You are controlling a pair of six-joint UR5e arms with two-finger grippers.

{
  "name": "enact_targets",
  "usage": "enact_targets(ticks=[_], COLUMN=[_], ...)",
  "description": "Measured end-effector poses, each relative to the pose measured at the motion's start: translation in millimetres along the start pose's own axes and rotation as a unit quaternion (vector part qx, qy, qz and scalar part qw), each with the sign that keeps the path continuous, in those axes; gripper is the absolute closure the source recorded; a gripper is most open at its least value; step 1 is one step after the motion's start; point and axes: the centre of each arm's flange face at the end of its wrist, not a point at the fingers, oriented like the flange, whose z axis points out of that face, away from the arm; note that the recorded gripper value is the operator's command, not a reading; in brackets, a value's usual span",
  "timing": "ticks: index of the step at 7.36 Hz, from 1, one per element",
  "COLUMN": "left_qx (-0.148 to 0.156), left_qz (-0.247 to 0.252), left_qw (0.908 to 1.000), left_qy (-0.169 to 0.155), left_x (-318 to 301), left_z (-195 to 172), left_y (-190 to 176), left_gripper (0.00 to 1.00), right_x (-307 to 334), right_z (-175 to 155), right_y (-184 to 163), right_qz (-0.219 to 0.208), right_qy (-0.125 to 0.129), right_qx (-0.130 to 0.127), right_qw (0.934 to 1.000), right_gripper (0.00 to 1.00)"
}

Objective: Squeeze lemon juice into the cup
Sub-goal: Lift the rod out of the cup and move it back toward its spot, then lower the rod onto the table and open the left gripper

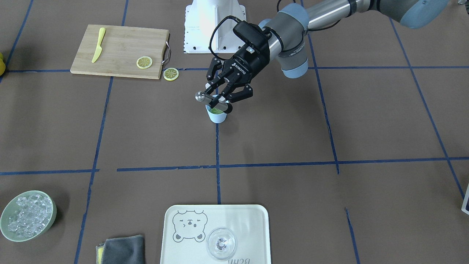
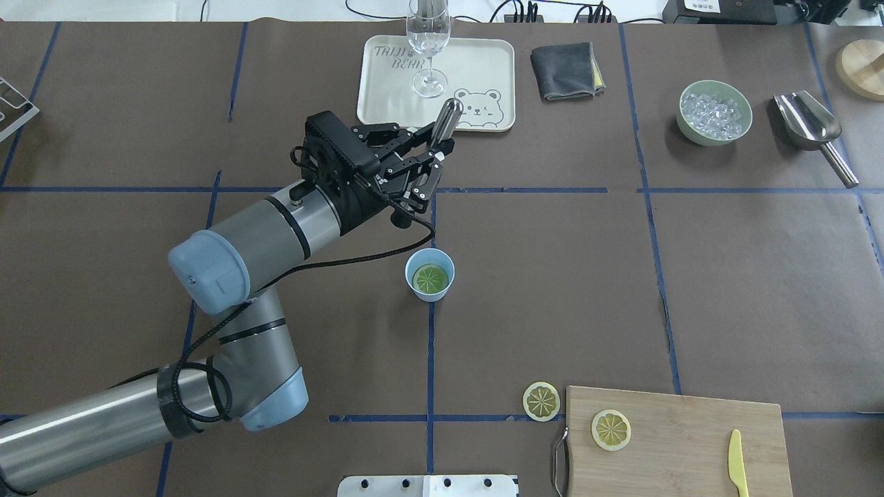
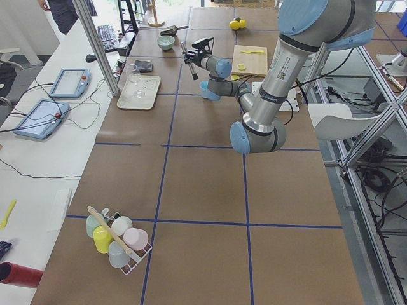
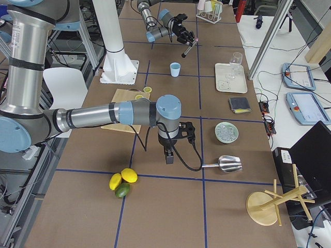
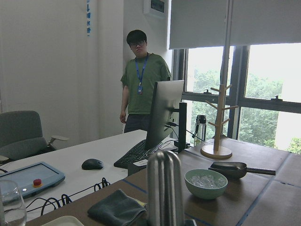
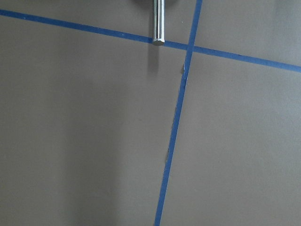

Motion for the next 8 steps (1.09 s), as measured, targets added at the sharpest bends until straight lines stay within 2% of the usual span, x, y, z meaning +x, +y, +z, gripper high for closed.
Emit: enact_targets(ticks=[1, 2, 3, 5, 6, 8], left_qx=[-0.064, -0.133, -0.198, -0.325, -0.372, -0.435], left_qz=[0.017, 0.032, 0.041, 0.034, 0.02, -0.023], left_qw=[0.9975, 0.9893, 0.977, 0.9393, 0.9192, 0.8837], left_qy=[-0.026, -0.05, -0.067, -0.104, -0.127, -0.171], left_x=[-15, -35, -58, -110, -134, -173], left_z=[-4, -9, -15, -33, -43, -65], left_y=[-9, -15, -20, -40, -46, -28], left_gripper=[1.0, 1.0, 1.0, 1.0, 1.0, 1.0], right_x=[2, 4, 4, 5, 5, 5], right_z=[1, 2, 2, 3, 3, 3], right_y=[3, 4, 5, 6, 6, 6], right_qz=[0.003, 0.005, 0.006, 0.006, 0.006, 0.006], right_qy=[0.0, 0.0, 0.0, 0.001, 0.001, 0.001], right_qx=[-0.002, -0.003, -0.003, -0.003, -0.003, -0.003], right_qw=[1.0, 1.0, 1.0, 1.0, 1.0, 1.0], right_gripper=[0.0, 0.0, 0.0, 0.0, 0.0, 0.0])
